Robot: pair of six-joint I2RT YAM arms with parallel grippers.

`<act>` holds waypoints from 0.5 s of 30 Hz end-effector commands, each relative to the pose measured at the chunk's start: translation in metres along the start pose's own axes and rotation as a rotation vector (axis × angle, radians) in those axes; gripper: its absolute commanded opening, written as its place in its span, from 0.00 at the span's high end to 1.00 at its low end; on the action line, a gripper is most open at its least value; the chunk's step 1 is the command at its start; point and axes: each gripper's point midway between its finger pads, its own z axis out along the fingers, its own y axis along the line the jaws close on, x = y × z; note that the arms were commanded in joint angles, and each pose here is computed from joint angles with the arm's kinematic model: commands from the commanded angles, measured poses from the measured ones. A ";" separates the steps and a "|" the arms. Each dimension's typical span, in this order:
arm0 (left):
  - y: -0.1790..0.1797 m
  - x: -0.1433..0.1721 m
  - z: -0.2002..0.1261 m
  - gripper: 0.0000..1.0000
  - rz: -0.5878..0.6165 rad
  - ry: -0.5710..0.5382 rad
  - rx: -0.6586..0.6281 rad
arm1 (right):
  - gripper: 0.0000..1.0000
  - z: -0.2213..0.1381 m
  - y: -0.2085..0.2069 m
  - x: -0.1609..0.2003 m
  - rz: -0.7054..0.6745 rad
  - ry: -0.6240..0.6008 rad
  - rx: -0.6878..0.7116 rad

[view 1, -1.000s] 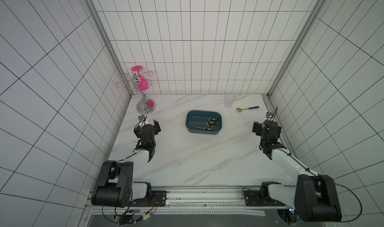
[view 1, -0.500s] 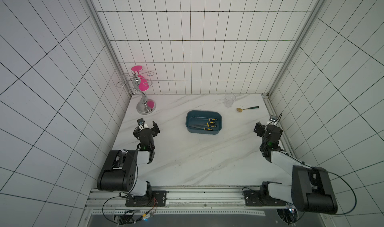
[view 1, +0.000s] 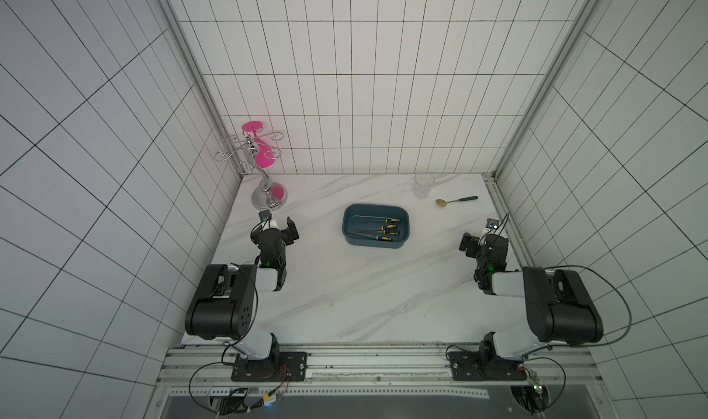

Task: Put the file tool into the storage box
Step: Reset both arms

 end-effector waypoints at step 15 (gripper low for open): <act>0.000 0.000 0.000 0.02 0.012 0.017 0.008 | 0.01 0.005 0.003 -0.018 0.002 -0.038 -0.025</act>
